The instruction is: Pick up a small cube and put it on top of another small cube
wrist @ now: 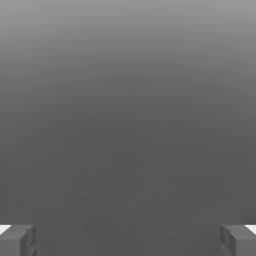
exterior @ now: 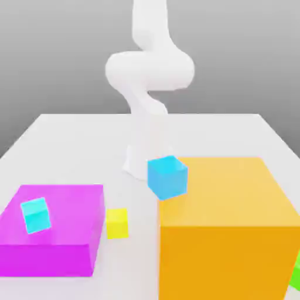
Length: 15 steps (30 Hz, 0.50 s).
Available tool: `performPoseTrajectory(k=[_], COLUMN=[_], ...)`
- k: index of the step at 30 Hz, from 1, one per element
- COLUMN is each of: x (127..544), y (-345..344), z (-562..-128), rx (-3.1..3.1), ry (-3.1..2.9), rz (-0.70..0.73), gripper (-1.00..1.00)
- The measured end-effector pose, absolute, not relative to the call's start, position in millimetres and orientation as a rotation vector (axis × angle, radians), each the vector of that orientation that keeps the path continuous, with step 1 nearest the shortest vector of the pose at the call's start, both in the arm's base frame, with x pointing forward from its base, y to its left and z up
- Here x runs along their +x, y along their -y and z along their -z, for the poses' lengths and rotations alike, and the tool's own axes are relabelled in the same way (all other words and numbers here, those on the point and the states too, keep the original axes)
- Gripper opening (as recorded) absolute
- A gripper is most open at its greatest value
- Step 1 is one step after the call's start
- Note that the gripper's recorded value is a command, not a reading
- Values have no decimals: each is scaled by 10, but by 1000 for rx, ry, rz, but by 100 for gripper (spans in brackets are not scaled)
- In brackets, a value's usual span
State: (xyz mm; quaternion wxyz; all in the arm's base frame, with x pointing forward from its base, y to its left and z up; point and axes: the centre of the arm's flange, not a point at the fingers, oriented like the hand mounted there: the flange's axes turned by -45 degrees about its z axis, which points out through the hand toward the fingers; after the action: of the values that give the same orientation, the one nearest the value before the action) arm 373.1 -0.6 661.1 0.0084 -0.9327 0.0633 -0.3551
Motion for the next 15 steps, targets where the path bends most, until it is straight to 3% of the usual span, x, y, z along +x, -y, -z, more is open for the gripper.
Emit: performPoseTrajectory(k=[4, 8, 15], x=[4080, 4176, 3708], y=[128, 339, 729], z=[-5619, -4618, -2890], rx=[-2923, -2876, -2630], ry=[-555, -926, -1631], rz=[895, 680, 275], gripper=[0, 0, 0])
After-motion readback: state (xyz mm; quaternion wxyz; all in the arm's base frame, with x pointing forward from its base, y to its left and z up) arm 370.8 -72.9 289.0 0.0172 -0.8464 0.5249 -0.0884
